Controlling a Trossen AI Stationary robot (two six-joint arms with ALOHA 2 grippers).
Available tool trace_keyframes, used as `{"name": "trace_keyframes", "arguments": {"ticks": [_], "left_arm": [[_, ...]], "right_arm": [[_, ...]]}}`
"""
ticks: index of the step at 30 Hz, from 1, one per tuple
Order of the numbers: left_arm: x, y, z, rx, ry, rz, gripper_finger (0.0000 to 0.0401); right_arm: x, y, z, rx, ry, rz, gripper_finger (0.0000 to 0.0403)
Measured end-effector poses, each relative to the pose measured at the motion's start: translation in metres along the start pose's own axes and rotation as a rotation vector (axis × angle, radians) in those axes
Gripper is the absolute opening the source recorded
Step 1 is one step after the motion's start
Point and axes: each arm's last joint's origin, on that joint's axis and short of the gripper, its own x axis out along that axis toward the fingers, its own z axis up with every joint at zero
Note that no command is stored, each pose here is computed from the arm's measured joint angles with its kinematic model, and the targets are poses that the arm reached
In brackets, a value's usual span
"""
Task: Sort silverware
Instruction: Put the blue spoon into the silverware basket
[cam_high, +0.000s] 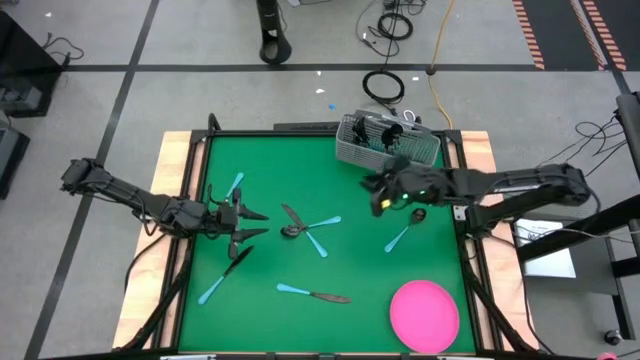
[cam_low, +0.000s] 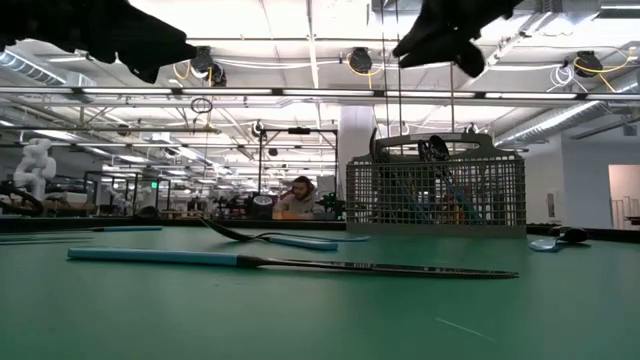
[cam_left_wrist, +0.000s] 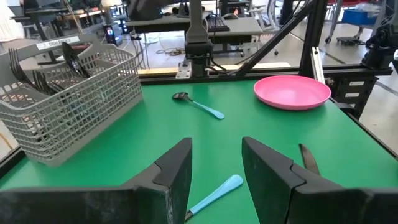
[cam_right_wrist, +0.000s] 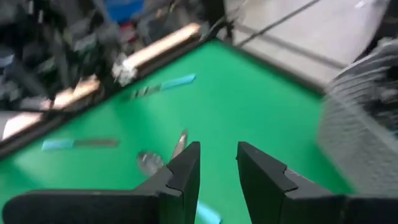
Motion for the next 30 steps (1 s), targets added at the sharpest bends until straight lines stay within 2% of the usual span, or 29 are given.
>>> {"name": "trace_keyframes", "arguments": {"ticks": [4,8,14,19,23,30], "left_arm": [[0.0,0.0,0.0,0.0,0.0,0.0,0.0143],[0.0,0.0,0.0,0.001,0.001,0.0,0.0143],[0.0,0.0,-0.001,0.003,0.006,0.0,0.0143],[0.0,0.0,-0.003,0.012,0.029,0.0,0.0143],[0.0,0.0,-0.004,0.014,0.035,0.0,0.0143],[0.0,0.0,-0.004,0.014,0.036,0.0,0.0143]], "right_arm": [[0.021,0.01,-0.012,-0.05,0.15,0.084,0.0098],[0.036,0.014,-0.023,0.049,0.309,0.046,0.0098],[0.047,0.007,-0.055,0.313,0.555,-0.208,0.0098],[0.042,0.0,-0.08,0.402,0.72,-0.449,0.0098],[0.033,-0.002,-0.091,0.455,0.762,-0.617,0.0098],[0.027,-0.013,-0.116,0.559,0.756,-0.758,0.0098]]}}
